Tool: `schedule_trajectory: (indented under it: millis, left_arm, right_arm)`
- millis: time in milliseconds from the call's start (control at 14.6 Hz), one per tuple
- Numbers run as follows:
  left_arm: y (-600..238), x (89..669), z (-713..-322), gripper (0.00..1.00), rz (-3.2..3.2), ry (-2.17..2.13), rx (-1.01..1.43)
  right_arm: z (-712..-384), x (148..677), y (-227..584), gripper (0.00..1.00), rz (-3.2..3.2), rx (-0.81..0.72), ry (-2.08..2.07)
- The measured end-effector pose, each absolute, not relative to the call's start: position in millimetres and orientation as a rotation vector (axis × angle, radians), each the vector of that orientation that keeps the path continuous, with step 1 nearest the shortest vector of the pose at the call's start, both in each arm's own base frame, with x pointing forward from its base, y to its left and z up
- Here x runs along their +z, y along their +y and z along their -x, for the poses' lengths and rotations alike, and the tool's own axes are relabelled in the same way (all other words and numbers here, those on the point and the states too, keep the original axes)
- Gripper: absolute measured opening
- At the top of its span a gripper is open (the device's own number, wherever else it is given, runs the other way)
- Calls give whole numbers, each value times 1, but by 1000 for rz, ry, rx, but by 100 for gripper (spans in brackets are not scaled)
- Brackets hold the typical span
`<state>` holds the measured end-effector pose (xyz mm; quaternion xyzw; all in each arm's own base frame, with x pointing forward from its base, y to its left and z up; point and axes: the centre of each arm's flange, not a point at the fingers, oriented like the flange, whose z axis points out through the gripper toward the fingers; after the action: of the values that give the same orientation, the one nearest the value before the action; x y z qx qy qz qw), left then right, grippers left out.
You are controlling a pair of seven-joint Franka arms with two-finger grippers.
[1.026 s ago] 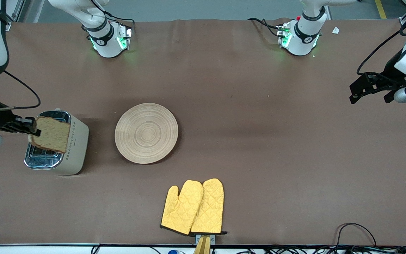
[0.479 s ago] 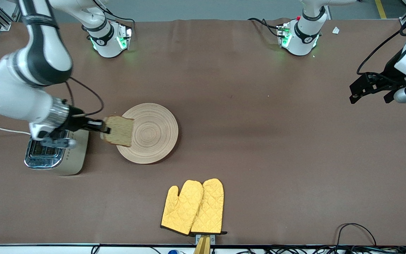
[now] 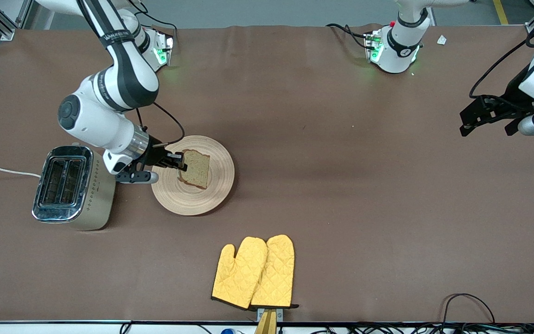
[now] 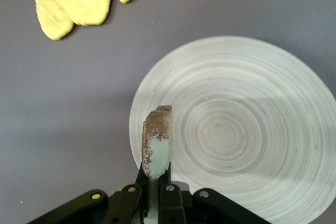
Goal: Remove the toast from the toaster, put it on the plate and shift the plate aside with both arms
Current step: 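Carry the toast over the wooden plate and lower it with the right gripper, then release the toast on the plate while the left gripper reaches the plate rim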
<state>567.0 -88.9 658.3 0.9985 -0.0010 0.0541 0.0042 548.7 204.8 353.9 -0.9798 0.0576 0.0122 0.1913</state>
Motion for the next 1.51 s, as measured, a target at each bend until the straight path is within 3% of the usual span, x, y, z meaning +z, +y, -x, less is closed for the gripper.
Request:
schedule_trajectory:
  millis: [684, 1505]
  left_arm:
    - [-89, 658, -567, 100, -3129, -2, 167]
    - [-92, 647, -567, 100, -3121, -8, 105]
  right_arm:
    - [-534, 293, 209, 10, 2801, -18, 132]
    - [-526, 248, 121, 7, 2843, 29, -52]
